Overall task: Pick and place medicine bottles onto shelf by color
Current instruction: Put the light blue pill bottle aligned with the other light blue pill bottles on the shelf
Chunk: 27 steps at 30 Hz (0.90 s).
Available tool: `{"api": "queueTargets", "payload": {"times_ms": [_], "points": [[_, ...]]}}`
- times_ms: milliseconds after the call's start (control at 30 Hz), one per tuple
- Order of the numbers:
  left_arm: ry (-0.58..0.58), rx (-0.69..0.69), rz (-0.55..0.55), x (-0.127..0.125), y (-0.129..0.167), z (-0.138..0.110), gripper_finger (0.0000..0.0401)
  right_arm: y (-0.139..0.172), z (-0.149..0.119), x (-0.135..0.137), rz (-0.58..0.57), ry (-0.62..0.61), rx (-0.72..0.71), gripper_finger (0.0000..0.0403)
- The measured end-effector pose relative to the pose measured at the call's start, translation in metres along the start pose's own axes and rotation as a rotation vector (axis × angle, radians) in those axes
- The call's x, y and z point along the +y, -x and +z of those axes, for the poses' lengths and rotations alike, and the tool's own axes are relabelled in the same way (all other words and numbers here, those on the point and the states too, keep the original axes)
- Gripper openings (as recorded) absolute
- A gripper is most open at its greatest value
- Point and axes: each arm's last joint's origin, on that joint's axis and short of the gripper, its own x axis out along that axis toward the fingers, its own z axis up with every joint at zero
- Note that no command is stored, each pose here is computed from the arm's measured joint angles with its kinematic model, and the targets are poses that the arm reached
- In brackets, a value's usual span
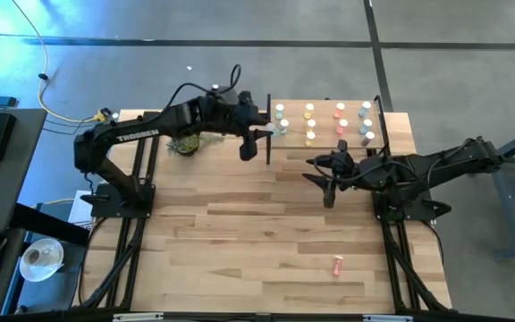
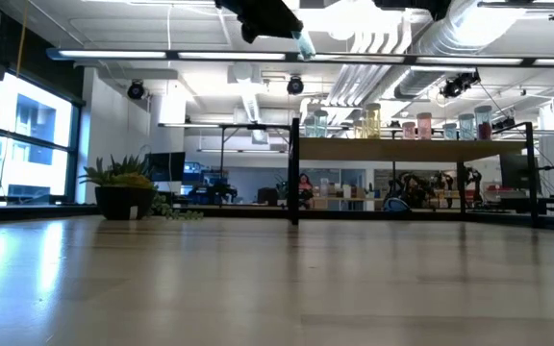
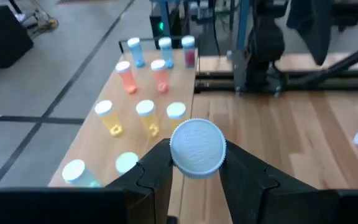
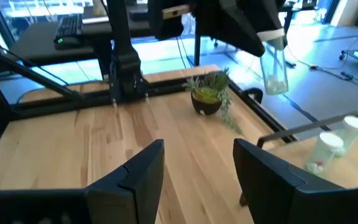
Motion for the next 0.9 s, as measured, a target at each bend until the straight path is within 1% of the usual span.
{"api": "queueTargets", "payload": {"times_ms": [133,333,600,767,900], "points": [[-0.04,0.027,-0.004,0.005,-0.012,0.003,0.0108,0.0,-0.004,-0.001,-0.007,-0.001,0.038,0.0184],[-0.034,0.091,-0.025,0.007,-0.039,0.002,0.0108,0.0,-0.007,-0.001,-0.011,0.015,0.066,0.0184],[-0.043,0.232,-0.062,0.008,-0.079,-0.015,0.0108,0.0,-0.009,-0.002,-0.014,0.024,0.081,0.0184],[-0.048,0.271,-0.069,0.009,-0.091,-0.024,0.0108,0.0,-0.009,-0.002,-0.015,0.027,0.085,0.0184],[-0.047,0.279,-0.055,0.013,-0.093,-0.026,0.0108,0.0,-0.009,-0.002,-0.015,0.027,0.086,0.0184]]}}
